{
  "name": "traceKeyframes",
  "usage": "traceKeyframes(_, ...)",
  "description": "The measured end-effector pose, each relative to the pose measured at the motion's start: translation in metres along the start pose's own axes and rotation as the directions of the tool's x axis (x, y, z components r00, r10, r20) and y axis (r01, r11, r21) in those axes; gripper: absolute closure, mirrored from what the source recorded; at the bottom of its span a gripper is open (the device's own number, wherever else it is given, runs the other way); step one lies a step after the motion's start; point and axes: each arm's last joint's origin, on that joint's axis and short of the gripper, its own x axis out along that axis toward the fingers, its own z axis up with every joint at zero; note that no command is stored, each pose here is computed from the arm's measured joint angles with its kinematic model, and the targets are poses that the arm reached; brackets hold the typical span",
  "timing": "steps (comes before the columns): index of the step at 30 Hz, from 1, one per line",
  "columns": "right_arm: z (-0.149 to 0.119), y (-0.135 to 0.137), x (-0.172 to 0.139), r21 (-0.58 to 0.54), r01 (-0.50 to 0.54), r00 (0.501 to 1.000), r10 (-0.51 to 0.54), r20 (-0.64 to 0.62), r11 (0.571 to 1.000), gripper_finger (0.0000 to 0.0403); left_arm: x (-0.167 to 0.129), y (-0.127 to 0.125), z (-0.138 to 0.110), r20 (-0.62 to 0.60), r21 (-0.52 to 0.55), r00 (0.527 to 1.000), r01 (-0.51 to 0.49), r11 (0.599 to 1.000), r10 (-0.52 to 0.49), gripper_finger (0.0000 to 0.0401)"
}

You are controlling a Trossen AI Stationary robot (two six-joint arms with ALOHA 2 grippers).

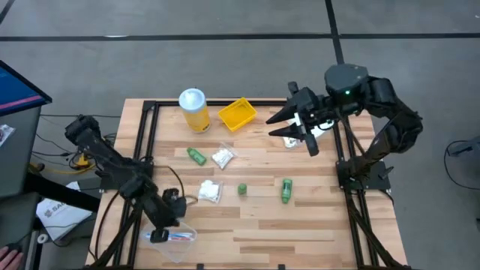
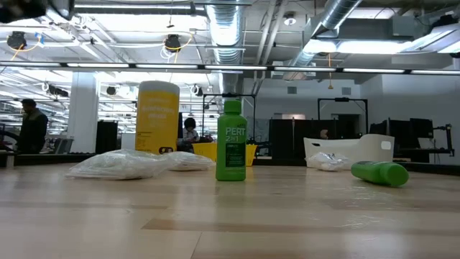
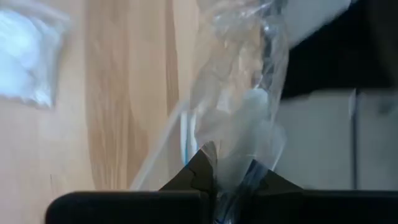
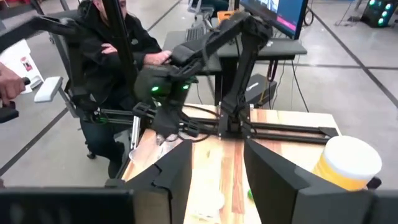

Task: Pick & Place Travel size toiletries
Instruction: Put the blue toothbrush into the transparent bin, then put the green shampoo bottle into the white bin

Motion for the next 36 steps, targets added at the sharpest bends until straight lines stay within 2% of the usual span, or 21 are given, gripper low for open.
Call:
traceKeyframes(3, -0.001, -0.003, 0.005, 0.005, 0.009, 1.0, -0.009, -0.013, 1.0, 0.0274, 0.021, -0.004, -0.002, -0.078, 0.06, 0.997, -0.021, 0.998, 0.025, 0.039)
traceKeyframes(7, -0.004, -0.007, 0.01, 0.013, 0.018, 0.999, -0.017, -0.043, 1.0, 0.028, 0.045, -0.005, -0.003, -0.179, 0.061, 0.983, -0.039, 0.997, 0.049, 0.0388)
traceKeyframes(12, -0.005, -0.009, 0.013, 0.018, 0.022, 0.998, -0.021, -0.052, 1.0, 0.028, 0.06, -0.005, -0.004, -0.236, 0.088, 0.97, -0.046, 0.995, 0.066, 0.0366)
traceKeyframes(19, -0.006, -0.009, 0.015, 0.051, 0.023, 0.998, -0.02, -0.058, 0.998, 0.0279, 0.056, -0.008, -0.006, -0.265, 0.17, 0.964, 0.033, 0.985, 0.014, 0.0297)
traceKeyframes(21, -0.006, -0.009, 0.015, 0.051, 0.023, 0.998, -0.02, -0.058, 0.998, 0.0276, 0.053, -0.008, -0.006, -0.265, 0.17, 0.964, 0.05, 0.984, -0.003, 0.0268)
traceKeyframes(23, -0.006, -0.009, 0.015, 0.051, 0.023, 0.998, -0.02, -0.058, 0.998, 0.0273, 0.046, -0.008, -0.005, -0.247, 0.128, 0.969, 0.054, 0.99, -0.021, 0.0237)
traceKeyframes(27, -0.005, -0.008, 0.011, 0.082, 0.025, 0.998, -0.021, -0.054, 0.996, 0.0267, 0.024, 0.001, 0.004, -0.15, -0.061, 0.988, 0.035, 0.998, -0.044, 0.0191)
traceKeyframes(31, -0.007, -0.007, 0.001, 0.075, 0.05, 0.997, -0.045, -0.069, 0.996, 0.0272, -0.011, 0.02, 0.016, 0.062, -0.244, 0.998, 0.007, 0.97, 0.008, 0.0182)
traceKeyframes(34, -0.005, 0.001, -0.028, 0.002, 0.042, 0.999, -0.042, -0.026, 0.999, 0.0295, -0.042, 0.038, 0.022, 0.278, -0.316, 0.953, -0.029, 0.948, 0.122, 0.0195)
traceKeyframes(36, -0.004, 0.005, -0.06, -0.002, 0.081, 0.996, -0.081, 0.022, 0.997, 0.0318, -0.064, 0.05, 0.022, 0.426, -0.38, 0.871, -0.074, 0.922, 0.245, 0.0209)
